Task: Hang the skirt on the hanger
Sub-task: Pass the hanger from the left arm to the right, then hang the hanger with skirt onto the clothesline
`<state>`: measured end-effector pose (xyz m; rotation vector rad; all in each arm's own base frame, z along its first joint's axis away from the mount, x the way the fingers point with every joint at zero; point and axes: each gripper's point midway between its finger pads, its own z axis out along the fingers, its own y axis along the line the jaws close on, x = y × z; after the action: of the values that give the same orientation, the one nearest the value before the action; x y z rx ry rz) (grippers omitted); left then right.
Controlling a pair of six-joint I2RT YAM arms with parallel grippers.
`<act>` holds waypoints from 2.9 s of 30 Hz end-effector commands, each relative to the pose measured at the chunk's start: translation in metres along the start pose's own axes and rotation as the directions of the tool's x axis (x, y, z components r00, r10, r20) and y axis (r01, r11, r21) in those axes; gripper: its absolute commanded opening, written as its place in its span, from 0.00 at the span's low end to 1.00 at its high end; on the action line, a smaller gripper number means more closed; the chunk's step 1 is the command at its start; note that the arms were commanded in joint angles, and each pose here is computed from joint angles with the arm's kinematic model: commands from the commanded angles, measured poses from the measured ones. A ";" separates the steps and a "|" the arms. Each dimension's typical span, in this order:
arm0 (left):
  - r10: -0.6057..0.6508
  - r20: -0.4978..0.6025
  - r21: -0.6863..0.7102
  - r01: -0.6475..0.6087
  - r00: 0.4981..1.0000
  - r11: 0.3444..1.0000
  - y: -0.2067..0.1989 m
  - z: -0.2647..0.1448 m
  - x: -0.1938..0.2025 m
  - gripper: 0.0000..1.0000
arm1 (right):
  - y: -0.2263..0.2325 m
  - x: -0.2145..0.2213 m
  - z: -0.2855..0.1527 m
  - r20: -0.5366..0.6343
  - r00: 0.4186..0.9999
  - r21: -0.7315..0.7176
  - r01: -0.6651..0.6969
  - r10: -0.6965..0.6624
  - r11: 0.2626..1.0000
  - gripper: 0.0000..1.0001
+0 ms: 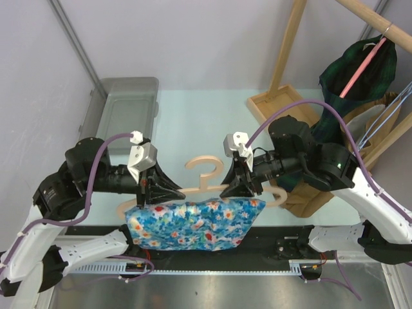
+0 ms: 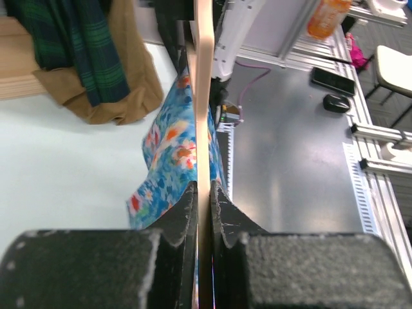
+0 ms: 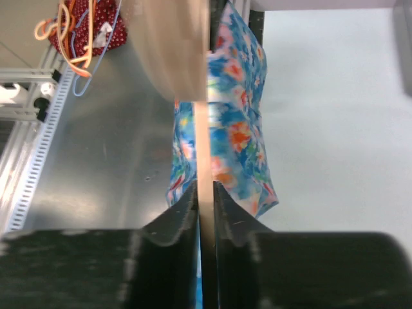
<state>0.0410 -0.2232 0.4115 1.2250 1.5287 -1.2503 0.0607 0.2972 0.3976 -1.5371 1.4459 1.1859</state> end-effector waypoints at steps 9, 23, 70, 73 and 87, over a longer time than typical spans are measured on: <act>0.079 0.205 -0.439 0.020 0.976 0.898 0.056 -0.042 -0.046 0.99 | -0.040 -0.020 -0.010 0.087 0.995 0.245 -0.059 0.039 0.968 0.00; 0.154 0.423 -0.726 0.233 0.893 0.647 0.098 -0.112 -0.067 1.00 | -0.188 -0.022 -0.125 0.398 0.915 0.889 -0.403 0.068 0.216 0.00; -0.035 0.412 -0.649 0.320 0.911 0.690 0.112 -0.063 -0.032 1.00 | -0.369 0.019 -0.425 0.454 0.856 0.442 -0.459 -0.249 -0.771 0.00; -0.067 0.417 -0.642 0.347 0.906 0.684 0.111 -0.064 -0.022 1.00 | -0.378 0.029 -0.428 0.475 0.848 0.443 -0.463 -0.237 -0.768 0.00; -0.108 0.484 -0.650 0.440 0.868 0.620 0.115 -0.076 -0.005 1.00 | -0.378 0.036 -0.415 0.550 0.807 0.495 -0.524 -0.217 -0.693 0.59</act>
<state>0.1472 -0.1489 0.4083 0.2358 1.6734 -0.8248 0.5143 -0.0658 0.4431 0.7954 1.5066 -0.4089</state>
